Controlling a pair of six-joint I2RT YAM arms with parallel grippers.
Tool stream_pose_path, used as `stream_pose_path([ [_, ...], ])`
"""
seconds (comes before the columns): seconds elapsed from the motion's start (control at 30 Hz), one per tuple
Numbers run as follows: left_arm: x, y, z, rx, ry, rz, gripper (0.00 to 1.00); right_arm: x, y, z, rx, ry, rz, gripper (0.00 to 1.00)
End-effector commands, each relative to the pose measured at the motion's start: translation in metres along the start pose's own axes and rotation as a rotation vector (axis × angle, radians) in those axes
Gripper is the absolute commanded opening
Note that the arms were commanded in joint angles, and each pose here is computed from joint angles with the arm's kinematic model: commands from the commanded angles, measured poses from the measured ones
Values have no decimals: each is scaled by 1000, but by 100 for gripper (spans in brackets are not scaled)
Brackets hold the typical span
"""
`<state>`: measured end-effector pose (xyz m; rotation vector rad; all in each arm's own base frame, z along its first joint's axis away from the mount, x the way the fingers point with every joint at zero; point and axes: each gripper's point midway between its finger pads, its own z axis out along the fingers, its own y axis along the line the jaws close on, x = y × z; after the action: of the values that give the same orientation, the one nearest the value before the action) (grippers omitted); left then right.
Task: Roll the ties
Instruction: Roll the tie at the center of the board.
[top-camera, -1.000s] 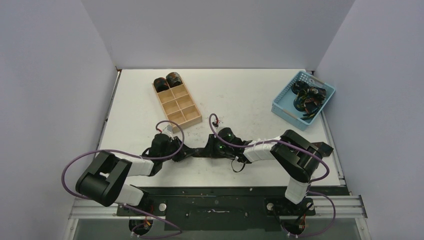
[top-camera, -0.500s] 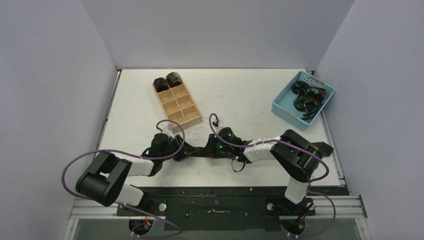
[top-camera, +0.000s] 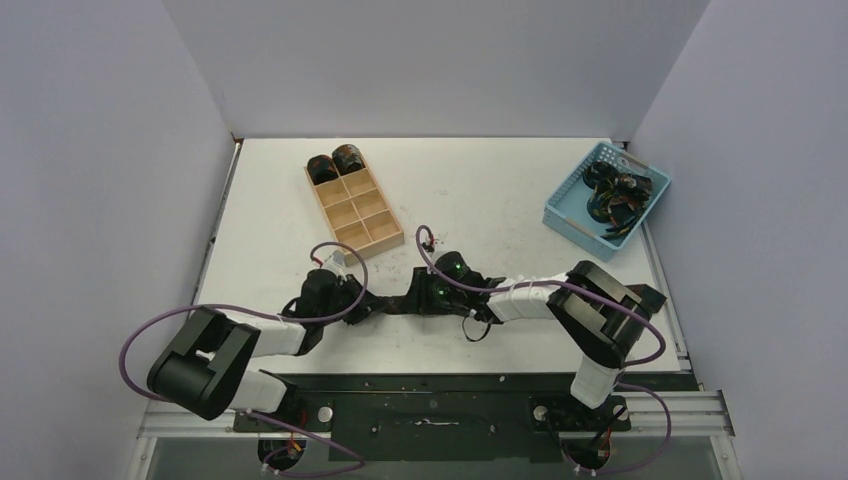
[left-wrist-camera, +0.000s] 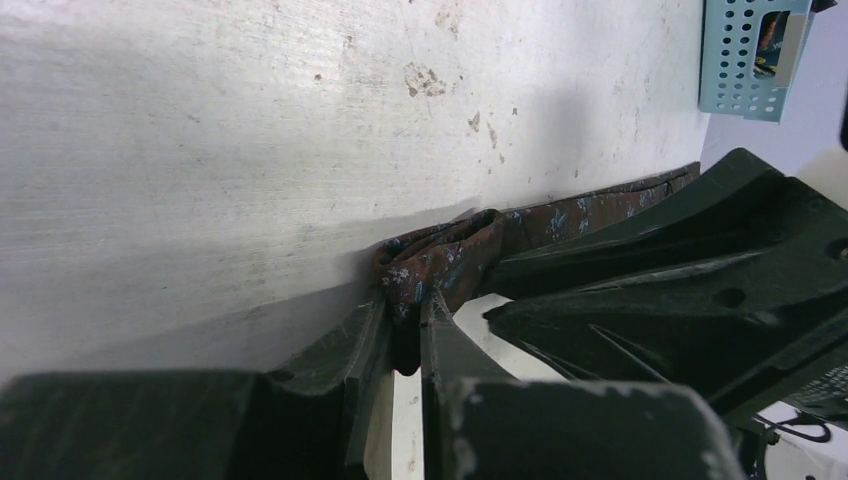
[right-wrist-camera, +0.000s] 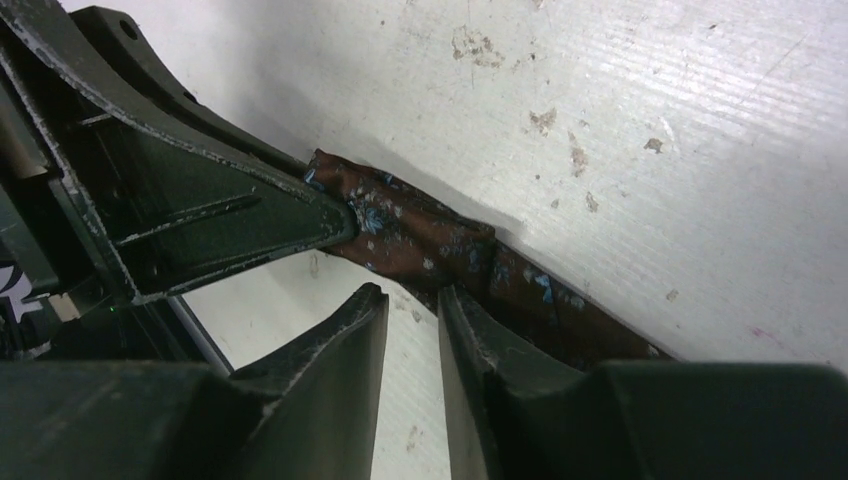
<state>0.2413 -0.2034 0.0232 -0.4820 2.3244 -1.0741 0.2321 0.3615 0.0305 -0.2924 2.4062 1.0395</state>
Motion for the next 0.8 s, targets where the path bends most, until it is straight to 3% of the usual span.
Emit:
stream_pose_path([
  [0.0, -5, 8, -4, -28, -42, 35, 0, -27, 17, -16, 2, -59, -62, 30],
  [0.43, -14, 11, -26, -75, -121, 88, 0, -33, 38, 1, 17, -61, -96, 18],
  [0.77, -19, 10, -37, -108, -156, 125, 0, -1, 14, 19, 88, 19, -91, 15],
])
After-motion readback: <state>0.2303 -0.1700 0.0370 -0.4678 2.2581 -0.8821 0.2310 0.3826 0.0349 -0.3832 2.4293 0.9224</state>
